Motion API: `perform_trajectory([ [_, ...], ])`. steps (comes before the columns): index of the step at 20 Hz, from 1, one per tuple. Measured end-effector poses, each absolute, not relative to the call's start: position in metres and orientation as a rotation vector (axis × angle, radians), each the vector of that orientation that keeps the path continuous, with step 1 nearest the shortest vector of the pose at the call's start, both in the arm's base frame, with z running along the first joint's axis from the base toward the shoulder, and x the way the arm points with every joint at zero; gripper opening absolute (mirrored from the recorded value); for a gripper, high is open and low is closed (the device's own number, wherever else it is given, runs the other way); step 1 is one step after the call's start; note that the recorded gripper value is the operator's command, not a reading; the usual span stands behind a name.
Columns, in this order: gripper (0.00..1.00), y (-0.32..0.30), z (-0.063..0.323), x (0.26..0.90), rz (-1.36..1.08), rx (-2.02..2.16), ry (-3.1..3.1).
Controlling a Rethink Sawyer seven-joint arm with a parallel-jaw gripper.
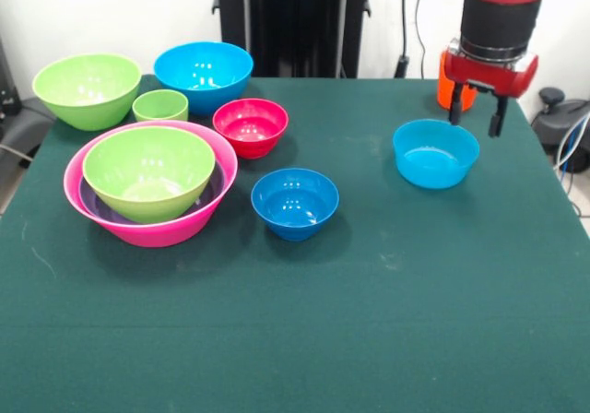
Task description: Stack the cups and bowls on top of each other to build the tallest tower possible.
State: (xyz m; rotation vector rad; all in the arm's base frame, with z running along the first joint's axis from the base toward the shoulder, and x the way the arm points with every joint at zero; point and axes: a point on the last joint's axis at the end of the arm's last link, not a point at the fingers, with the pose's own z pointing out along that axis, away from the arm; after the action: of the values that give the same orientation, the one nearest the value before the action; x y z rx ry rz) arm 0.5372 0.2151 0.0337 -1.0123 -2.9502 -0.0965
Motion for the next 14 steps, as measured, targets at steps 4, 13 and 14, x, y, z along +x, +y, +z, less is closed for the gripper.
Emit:
perform_trajectory([
  [4,1.0,0.215,0.044,0.544,-0.112,-1.026,-2.966],
  [13,1.0,0.216,0.053,0.549,-0.125,-1.04,-2.974],
  [14,1.0,0.215,0.051,0.548,-0.122,-1.039,-2.971],
])
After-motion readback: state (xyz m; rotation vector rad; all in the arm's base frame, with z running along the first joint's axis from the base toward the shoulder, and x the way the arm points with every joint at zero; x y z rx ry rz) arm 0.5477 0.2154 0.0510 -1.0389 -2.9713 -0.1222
